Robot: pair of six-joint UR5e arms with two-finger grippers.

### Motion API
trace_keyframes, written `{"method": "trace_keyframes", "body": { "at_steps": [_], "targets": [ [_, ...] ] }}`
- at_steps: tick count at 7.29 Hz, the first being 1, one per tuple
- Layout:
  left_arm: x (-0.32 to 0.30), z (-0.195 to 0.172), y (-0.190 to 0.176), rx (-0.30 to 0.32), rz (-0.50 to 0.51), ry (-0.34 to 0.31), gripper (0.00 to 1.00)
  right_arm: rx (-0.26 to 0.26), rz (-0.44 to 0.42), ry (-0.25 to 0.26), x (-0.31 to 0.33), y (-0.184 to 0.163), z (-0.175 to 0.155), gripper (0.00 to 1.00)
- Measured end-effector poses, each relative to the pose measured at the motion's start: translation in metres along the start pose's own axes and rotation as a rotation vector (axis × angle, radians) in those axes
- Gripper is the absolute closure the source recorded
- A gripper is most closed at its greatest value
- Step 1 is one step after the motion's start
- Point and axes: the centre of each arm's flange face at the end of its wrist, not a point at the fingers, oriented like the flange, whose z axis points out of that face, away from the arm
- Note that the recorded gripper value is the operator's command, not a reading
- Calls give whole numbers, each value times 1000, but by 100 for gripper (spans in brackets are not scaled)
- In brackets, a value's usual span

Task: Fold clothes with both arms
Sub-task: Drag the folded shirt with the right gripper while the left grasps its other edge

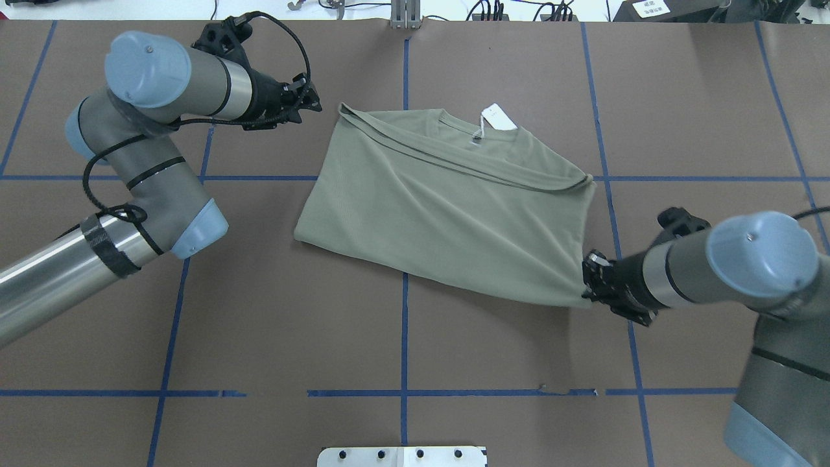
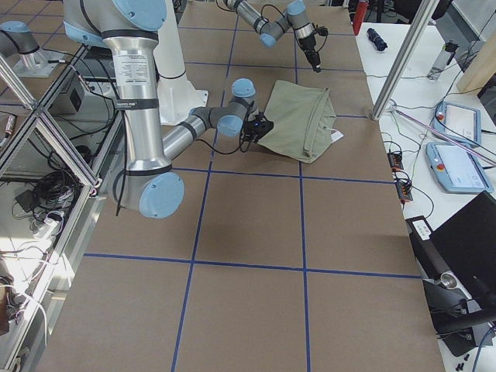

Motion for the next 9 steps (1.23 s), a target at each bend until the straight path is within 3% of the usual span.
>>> {"method": "trace_keyframes", "body": {
  "at_steps": [2,3,4,5,6,7,9],
  "targets": [
    [19,-7,66,-98,-91,39,38,-122,-73,109,43,54,2,100],
    [22,-2,96,-140,-140,12,38,-194,-103,151,56,86,0,67],
    [21,5,122,-164,-191,-41,38,-260,-124,189,69,119,-2,1],
    [16,13,142,-172,-228,-107,38,-305,-142,218,80,145,-3,0],
    [9,20,158,-178,-258,-172,38,-314,-153,225,86,159,-2,0],
    [2,27,176,-190,-290,-220,38,-287,-146,201,82,157,-2,0],
    [-8,37,199,-196,-320,-268,41,-201,-76,96,50,120,-14,0]
  ]
}}
